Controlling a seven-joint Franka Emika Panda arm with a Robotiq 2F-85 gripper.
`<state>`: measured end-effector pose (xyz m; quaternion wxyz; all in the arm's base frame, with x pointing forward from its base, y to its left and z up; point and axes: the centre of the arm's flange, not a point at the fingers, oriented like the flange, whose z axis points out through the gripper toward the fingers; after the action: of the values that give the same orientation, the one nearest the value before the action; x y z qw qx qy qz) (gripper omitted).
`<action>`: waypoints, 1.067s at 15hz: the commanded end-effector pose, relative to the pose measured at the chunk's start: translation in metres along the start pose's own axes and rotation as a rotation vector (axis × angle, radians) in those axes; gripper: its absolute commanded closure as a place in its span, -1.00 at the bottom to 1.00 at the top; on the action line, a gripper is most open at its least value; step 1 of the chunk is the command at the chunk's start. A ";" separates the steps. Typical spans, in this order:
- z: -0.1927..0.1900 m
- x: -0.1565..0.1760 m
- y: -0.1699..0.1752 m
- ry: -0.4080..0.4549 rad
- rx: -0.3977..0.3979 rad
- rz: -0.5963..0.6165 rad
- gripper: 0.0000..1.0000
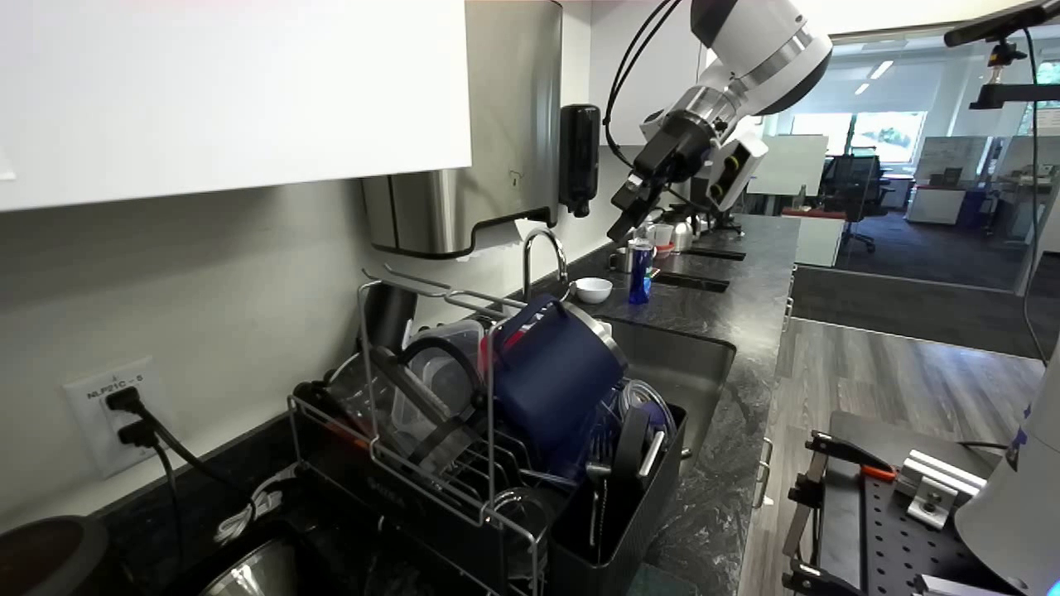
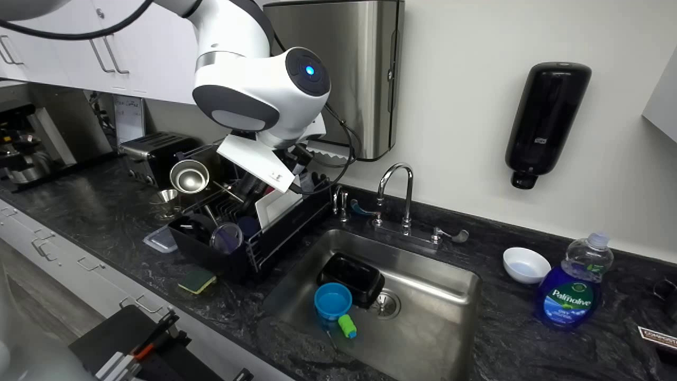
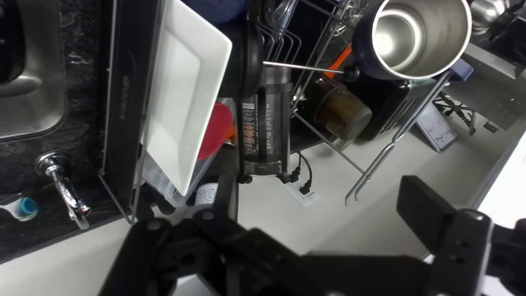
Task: Put the blue cup in the sink on the dish rack
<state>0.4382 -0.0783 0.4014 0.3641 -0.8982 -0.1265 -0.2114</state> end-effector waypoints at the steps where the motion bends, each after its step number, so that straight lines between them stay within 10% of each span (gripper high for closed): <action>1: -0.012 -0.005 0.003 -0.015 -0.075 0.002 -1.00; 16: -0.058 -0.022 0.055 0.093 -0.380 0.105 -1.00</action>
<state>0.4295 -0.1541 0.4055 0.2212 -0.9394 -0.0393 -0.2591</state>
